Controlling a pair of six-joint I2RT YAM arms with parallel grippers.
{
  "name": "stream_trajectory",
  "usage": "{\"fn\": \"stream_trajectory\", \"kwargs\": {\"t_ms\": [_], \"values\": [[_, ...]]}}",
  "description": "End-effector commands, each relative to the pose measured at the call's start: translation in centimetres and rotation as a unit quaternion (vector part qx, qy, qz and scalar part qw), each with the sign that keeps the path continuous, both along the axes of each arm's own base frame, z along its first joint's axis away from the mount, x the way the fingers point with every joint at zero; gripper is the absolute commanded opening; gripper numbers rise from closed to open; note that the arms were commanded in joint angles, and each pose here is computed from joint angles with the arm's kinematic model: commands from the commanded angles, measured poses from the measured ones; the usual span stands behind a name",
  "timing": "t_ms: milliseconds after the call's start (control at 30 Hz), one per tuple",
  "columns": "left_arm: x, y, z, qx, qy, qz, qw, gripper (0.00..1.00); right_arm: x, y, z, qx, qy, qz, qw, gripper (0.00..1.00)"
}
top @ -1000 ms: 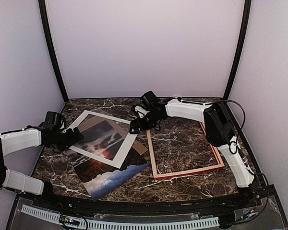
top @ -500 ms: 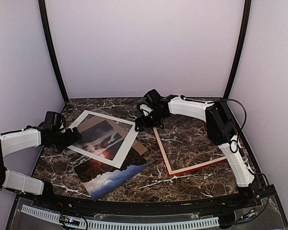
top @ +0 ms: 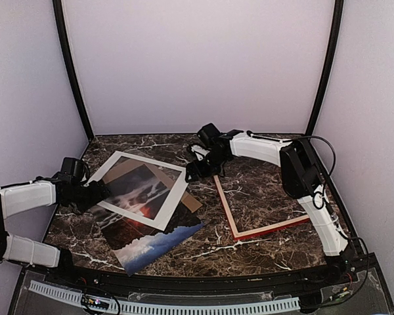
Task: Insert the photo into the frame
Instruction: Pick up the glass panel from the mat board.
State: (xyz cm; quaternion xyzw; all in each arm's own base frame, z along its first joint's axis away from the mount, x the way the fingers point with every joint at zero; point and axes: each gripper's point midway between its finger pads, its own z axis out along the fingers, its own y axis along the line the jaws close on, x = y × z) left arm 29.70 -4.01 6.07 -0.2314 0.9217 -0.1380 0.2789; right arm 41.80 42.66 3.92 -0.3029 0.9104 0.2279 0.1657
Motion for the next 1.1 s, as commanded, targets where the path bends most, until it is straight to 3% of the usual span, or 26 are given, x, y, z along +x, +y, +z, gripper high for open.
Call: {"fn": "stream_trajectory", "kwargs": {"t_ms": [0,400,800,1067], "values": [[-1.9,-0.3,-1.3,-0.024,0.017,0.006,1.000,0.87,-2.3,0.0,-2.0,0.006,0.057,0.002,0.998,0.79],[-2.7,-2.7,-3.0,-0.071,0.027,-0.012,0.997,0.76,-3.0,-0.3,-1.4,0.076,0.118,-0.010,0.990,0.57],[-2.0,-3.3,-3.0,-0.079,0.015,-0.015,0.997,0.73,-3.2,-0.5,0.6,0.149,0.157,-0.008,0.976,0.34],[-1.7,-3.9,-3.1,-0.083,0.012,-0.023,0.996,0.72,-4.2,0.0,1.4,0.188,0.186,0.012,0.964,0.29]]}}
